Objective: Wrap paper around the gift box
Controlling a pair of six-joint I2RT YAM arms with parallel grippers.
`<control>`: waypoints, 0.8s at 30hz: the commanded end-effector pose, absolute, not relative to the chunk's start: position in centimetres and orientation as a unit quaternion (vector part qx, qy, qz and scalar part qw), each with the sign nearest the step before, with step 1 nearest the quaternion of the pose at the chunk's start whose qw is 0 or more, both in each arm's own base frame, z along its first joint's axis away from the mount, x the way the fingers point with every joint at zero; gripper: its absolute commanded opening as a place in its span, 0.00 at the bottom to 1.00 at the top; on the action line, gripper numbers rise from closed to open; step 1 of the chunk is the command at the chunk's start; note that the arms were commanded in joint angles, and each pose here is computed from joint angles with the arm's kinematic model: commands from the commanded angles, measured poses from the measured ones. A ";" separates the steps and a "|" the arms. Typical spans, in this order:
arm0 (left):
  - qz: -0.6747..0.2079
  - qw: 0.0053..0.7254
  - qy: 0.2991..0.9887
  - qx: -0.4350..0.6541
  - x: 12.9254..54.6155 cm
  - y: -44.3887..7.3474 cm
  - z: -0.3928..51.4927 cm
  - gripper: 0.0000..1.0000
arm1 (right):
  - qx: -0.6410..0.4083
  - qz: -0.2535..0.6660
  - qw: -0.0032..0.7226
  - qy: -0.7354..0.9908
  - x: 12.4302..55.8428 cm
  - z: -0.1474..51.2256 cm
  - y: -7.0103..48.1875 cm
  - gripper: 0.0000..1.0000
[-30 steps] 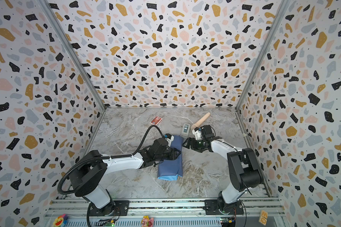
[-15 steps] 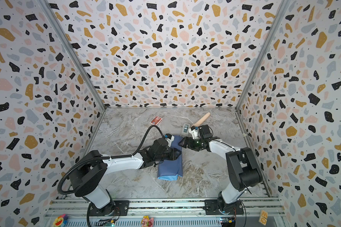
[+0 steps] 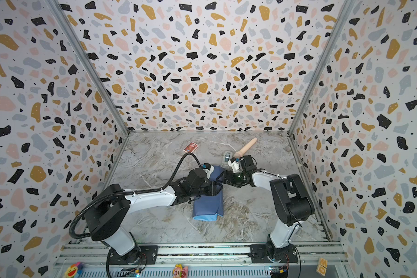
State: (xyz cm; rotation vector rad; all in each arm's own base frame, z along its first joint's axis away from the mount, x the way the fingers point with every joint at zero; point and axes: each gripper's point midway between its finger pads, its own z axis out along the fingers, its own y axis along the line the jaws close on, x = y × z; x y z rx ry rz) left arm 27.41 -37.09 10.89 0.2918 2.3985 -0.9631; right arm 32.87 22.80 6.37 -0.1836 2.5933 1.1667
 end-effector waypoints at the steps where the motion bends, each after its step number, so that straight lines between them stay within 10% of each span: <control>1: -0.302 0.268 0.908 0.116 27.3 -34.9 11.2 0.53 | -0.051 0.362 0.120 0.923 31.4 3.7 21.1 0.88; 11: -0.275 0.298 0.911 0.075 29.7 -25.4 12.4 0.70 | -0.053 0.363 0.125 0.922 31.6 4.1 21.1 0.87; 24: -0.277 0.194 0.928 0.156 27.3 -26.6 6.9 0.87 | -0.052 0.360 0.124 0.923 31.7 4.0 21.1 0.87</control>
